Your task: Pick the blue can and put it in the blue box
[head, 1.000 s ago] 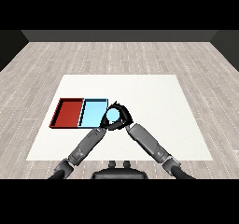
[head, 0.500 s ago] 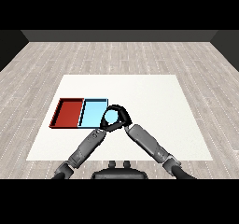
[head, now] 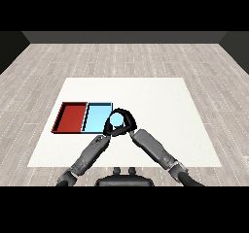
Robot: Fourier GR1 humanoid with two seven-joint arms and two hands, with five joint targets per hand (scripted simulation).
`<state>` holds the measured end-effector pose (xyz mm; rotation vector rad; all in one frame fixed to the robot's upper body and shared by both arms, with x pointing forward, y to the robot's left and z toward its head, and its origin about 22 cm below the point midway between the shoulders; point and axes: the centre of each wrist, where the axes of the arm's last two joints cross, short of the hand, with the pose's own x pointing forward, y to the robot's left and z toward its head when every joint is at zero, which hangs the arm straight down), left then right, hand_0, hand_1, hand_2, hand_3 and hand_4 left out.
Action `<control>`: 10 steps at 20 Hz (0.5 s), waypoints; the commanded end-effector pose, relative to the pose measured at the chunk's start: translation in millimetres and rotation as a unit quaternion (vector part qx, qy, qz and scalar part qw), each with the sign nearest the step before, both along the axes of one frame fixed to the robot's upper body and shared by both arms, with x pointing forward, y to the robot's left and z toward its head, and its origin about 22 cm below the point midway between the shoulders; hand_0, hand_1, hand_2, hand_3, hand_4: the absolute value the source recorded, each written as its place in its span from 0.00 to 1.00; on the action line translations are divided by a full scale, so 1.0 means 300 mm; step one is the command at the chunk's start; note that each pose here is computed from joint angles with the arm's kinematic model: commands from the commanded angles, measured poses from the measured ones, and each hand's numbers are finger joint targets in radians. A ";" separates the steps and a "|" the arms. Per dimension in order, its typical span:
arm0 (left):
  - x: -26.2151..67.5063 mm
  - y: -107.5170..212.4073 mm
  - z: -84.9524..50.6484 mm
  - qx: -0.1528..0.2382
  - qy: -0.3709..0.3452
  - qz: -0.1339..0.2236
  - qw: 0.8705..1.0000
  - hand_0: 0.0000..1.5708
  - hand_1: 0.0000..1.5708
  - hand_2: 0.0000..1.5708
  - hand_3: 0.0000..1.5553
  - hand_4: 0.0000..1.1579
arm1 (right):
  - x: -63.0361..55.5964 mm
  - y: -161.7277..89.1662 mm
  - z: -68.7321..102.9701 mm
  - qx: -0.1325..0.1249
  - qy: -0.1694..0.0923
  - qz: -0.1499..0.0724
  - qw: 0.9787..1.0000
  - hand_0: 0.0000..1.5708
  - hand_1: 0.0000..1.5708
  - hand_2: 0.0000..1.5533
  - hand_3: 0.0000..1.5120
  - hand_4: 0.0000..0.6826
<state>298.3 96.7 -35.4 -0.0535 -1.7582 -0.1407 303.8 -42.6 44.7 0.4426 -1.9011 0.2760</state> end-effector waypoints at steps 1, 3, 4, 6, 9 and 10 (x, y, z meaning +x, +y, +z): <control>-0.022 -0.037 0.027 -0.018 0.027 -0.012 0.999 1.00 1.00 0.98 0.95 0.57 | 0.021 0.013 0.043 0.051 0.033 0.010 0.998 0.79 0.79 0.83 0.81 0.40; 0.015 -0.037 0.004 -0.020 0.019 -0.007 1.000 1.00 1.00 0.97 0.93 0.95 | -0.002 -0.002 -0.048 0.028 0.028 0.014 0.999 0.34 0.34 0.35 0.00 0.00; 0.017 -0.038 0.002 -0.020 0.019 -0.007 1.000 1.00 1.00 0.97 0.93 0.95 | -0.004 -0.017 0.009 0.022 0.030 -0.001 0.999 0.00 0.00 0.00 0.00 0.00; 0.019 -0.038 0.000 -0.020 0.019 -0.007 1.000 1.00 1.00 0.97 0.93 0.95 | -0.006 -0.021 0.011 0.022 0.030 0.000 0.999 0.00 0.00 0.00 0.00 0.00; -0.016 -0.058 -0.014 -0.031 0.019 -0.010 0.999 1.00 1.00 0.97 0.93 0.95 | -0.033 0.005 0.032 0.023 0.030 -0.002 0.999 0.00 0.00 0.00 0.00 0.00; -0.024 -0.047 -0.032 -0.012 0.004 -0.008 1.000 1.00 1.00 0.97 0.93 0.97 | 0.051 -0.034 0.033 0.022 0.034 0.006 0.999 0.00 0.00 0.00 0.00 0.00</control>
